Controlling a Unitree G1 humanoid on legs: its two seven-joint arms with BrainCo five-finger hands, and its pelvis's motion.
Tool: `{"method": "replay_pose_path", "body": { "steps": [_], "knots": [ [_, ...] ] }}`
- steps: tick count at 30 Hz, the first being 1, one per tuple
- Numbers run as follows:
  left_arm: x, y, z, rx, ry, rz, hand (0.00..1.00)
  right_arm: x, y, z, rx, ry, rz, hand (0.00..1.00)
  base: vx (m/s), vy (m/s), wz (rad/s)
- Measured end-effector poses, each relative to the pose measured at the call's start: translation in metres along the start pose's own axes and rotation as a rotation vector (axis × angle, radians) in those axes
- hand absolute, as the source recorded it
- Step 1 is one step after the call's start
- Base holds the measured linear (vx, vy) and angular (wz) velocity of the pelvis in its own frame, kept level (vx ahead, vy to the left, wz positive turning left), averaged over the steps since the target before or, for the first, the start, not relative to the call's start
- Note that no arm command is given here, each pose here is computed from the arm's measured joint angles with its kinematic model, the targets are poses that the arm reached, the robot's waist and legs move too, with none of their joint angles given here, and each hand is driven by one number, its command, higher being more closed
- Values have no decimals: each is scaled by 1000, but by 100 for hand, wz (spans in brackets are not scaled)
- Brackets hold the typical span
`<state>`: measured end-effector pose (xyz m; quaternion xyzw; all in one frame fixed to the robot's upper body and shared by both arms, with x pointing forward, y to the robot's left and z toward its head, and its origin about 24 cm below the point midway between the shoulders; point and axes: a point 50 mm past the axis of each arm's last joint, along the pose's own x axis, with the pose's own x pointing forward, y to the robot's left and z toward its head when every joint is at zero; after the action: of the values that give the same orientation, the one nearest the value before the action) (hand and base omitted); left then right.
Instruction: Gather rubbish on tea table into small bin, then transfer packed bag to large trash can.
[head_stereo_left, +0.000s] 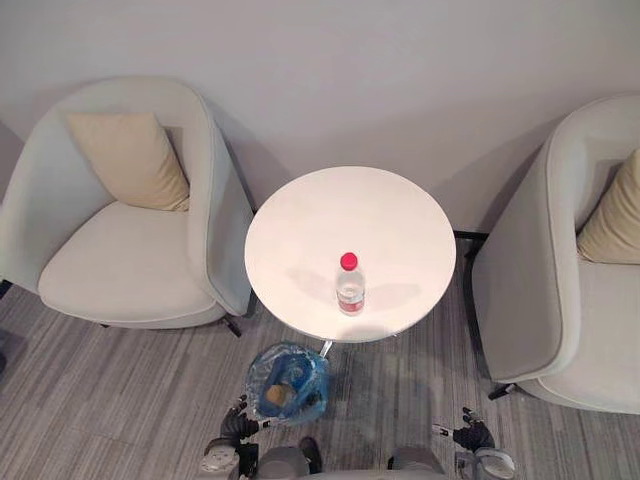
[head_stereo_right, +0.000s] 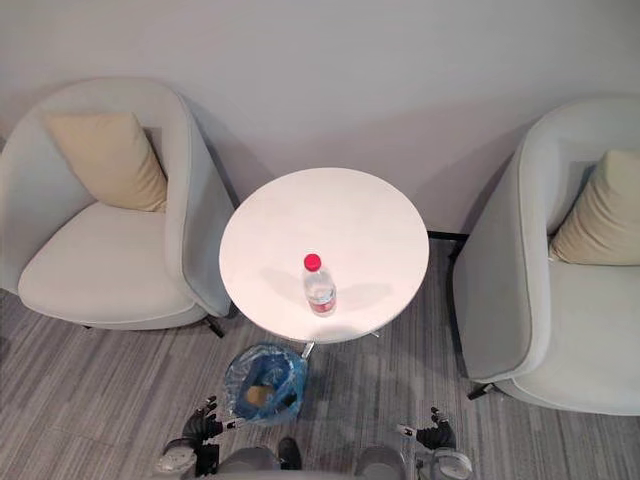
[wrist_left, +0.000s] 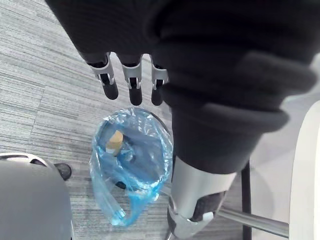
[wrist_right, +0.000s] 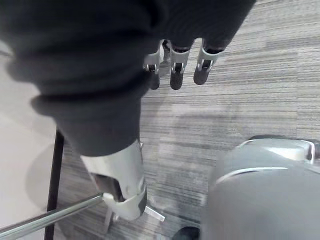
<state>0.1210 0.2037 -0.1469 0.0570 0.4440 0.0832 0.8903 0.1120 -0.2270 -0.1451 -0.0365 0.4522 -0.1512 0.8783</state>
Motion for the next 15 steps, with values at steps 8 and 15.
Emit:
{"method": "replay_pose_path", "body": {
  "steps": [8,15],
  "knots": [
    [-2,-5,-6,-31,16,-1,0,-3,-5,-9,-3,24,3,0,181,-79,35],
    [-4,-13,-9,-40,28,-20,0,-6,-7,-17,-7,45,-4,0,54,-27,11]
  ]
}}
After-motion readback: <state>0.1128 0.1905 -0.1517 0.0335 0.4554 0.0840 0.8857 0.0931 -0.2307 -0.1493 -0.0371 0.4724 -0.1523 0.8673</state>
